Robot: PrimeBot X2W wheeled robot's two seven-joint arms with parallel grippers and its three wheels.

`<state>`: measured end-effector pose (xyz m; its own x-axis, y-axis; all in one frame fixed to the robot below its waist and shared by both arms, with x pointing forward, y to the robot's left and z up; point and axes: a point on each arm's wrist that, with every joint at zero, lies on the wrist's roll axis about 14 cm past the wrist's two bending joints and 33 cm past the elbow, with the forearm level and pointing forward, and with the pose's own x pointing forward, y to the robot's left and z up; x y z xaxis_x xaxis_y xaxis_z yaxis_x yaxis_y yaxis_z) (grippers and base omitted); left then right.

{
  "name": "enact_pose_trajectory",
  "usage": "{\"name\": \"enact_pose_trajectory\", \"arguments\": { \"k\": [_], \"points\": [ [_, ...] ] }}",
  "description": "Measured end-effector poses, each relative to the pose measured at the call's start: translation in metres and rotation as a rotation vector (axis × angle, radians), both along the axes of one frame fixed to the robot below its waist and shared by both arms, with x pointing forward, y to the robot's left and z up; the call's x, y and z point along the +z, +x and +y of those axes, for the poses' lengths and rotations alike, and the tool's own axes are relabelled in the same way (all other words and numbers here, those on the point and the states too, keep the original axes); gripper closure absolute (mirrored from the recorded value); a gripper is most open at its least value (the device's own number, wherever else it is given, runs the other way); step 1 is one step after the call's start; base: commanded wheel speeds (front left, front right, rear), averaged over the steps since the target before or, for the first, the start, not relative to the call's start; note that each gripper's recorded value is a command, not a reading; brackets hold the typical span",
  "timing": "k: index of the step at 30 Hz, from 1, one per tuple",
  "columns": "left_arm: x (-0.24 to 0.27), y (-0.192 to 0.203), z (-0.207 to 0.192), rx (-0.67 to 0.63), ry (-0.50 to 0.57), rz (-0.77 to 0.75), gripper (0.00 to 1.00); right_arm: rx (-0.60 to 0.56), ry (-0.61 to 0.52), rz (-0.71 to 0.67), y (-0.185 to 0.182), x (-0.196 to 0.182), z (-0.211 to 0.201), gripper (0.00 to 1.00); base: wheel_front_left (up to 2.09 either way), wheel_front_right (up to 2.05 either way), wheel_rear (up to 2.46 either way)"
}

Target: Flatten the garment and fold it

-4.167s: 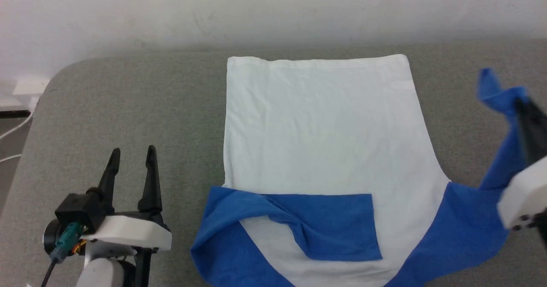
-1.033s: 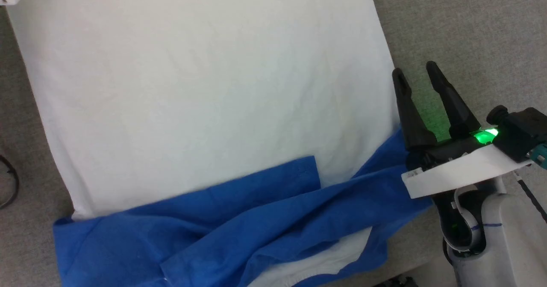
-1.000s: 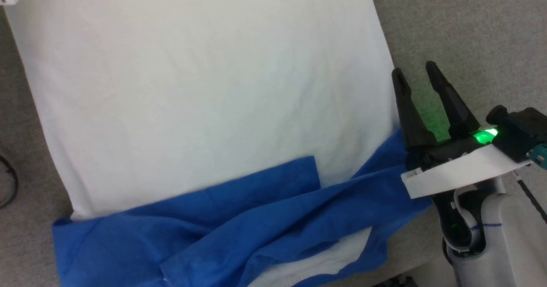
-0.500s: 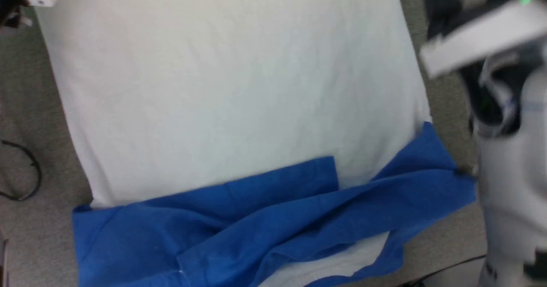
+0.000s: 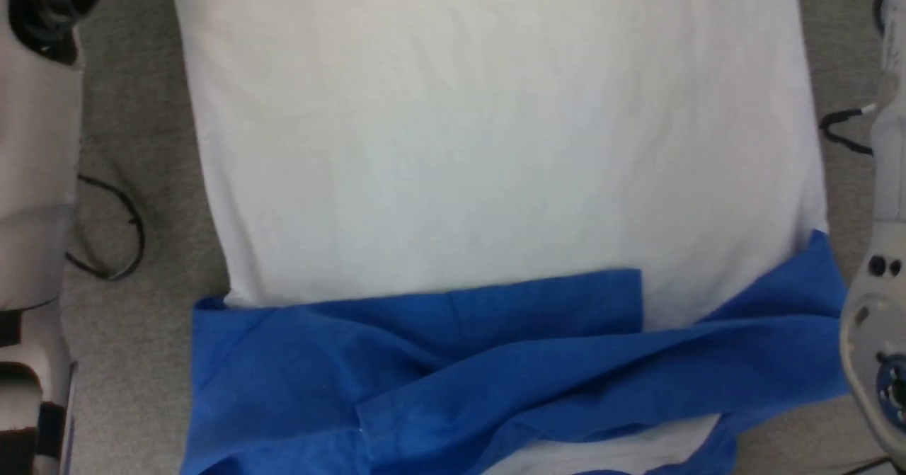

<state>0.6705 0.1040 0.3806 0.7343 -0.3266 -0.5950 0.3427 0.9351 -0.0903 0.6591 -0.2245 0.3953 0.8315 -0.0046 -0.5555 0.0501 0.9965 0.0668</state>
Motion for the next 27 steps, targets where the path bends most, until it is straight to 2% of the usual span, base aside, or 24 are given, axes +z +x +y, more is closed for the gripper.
{"name": "enact_pose_trajectory", "arguments": {
  "k": [3, 6, 7, 8, 9, 11, 12, 13, 14, 19, 24, 27],
  "points": [
    [-0.002, 0.000, 0.003, -0.002, 0.002, -0.010, 1.00, -0.001, -0.002, 0.127, -0.003, -0.026, 0.003, 0.00, 0.00, 0.00, 0.00],
    [-0.007, -0.001, 0.008, -0.001, 0.010, -0.008, 1.00, -0.005, -0.014, 0.194, -0.002, -0.038, 0.004, 0.00, 0.00, 0.00, 0.00],
    [-0.009, -0.001, 0.009, -0.002, 0.011, -0.008, 1.00, -0.007, -0.017, 0.203, 0.001, -0.039, 0.003, 0.04, 0.00, 0.00, 0.00],
    [-0.011, -0.001, 0.010, -0.001, 0.012, -0.008, 1.00, -0.007, -0.021, 0.216, 0.002, -0.040, 0.004, 0.17, 0.00, 0.00, 0.00],
    [-0.012, -0.001, 0.009, -0.003, 0.010, -0.009, 1.00, -0.007, -0.026, 0.229, 0.002, -0.042, 0.004, 0.47, 0.00, 0.00, 0.00],
    [-0.013, -0.001, 0.010, -0.003, 0.007, -0.012, 1.00, -0.009, -0.032, 0.248, 0.003, -0.043, 0.004, 0.60, 0.00, 0.00, 0.00],
    [-0.013, 0.000, 0.010, -0.002, 0.004, -0.014, 1.00, -0.007, -0.034, 0.259, 0.003, -0.044, 0.004, 0.73, 0.00, 0.00, 0.00],
    [-0.013, 0.000, 0.010, 0.000, 0.002, -0.014, 1.00, -0.003, -0.043, 0.265, 0.003, -0.044, 0.005, 0.82, 0.00, 0.00, 0.00],
    [-0.014, 0.000, 0.010, 0.000, 0.001, -0.013, 1.00, 0.000, -0.050, 0.264, 0.003, -0.043, 0.005, 1.00, 0.00, 0.00, 0.00],
    [-0.010, 0.008, 0.009, 0.006, 0.000, -0.066, 1.00, 0.001, -0.081, 0.204, 0.009, -0.036, 0.003, 1.00, 0.00, 0.00, 0.00],
    [0.016, 0.030, 0.016, 0.038, 0.022, -0.256, 1.00, -0.007, -0.098, 0.092, 0.019, -0.021, -0.002, 1.00, 0.00, 0.00, 0.00],
    [0.038, 0.043, 0.021, 0.057, 0.036, -0.374, 1.00, -0.003, -0.116, -0.021, 0.029, 0.000, -0.002, 1.00, 0.00, 0.00, 0.00]
  ]
}}
